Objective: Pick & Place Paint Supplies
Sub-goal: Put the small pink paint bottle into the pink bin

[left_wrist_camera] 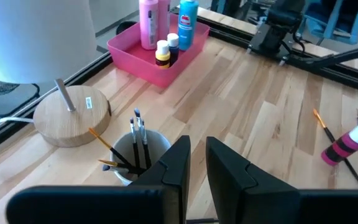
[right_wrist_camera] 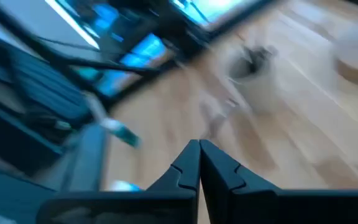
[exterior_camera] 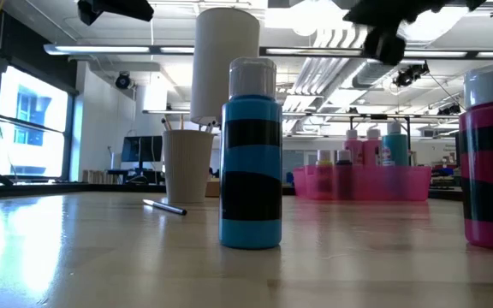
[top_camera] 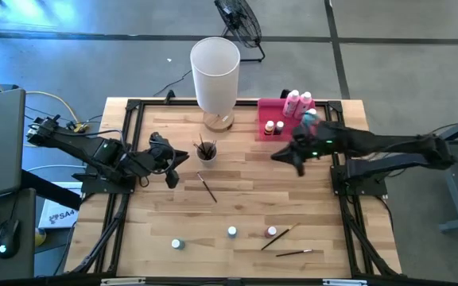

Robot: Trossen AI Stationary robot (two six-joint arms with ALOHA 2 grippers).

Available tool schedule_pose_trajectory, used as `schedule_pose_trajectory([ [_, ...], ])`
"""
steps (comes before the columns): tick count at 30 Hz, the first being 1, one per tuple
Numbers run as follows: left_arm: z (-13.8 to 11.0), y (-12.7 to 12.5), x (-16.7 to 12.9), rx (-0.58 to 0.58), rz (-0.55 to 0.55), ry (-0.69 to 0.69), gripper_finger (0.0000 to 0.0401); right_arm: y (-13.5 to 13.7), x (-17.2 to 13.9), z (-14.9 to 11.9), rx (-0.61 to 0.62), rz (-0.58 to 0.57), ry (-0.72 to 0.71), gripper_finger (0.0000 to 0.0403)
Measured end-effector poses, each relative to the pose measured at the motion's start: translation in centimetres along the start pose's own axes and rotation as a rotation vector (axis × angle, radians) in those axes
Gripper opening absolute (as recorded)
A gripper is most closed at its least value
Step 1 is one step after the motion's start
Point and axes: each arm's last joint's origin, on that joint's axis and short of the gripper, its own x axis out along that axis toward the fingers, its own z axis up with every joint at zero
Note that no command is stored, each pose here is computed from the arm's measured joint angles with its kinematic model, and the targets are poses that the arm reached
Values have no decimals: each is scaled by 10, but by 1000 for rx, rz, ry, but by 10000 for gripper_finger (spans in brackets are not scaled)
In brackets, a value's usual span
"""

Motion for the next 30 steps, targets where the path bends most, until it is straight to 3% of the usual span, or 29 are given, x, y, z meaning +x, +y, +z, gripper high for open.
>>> schedule_pose_trajectory([
  [9, 2, -1, 0, -15, -14, -19, 49, 35, -52, 11, -99, 233, -246, 2],
  [16, 2, -1, 0, -16, -13, -18, 49, 41, -62, 10, -156, 339, -234, 2],
  [26, 4, 0, 0, -26, 20, -48, 49, 38, -41, 7, -140, 291, -160, 2],
  [30, 4, -1, -1, -18, 5, -41, 49, 51, -33, 13, -217, 263, -177, 2],
])
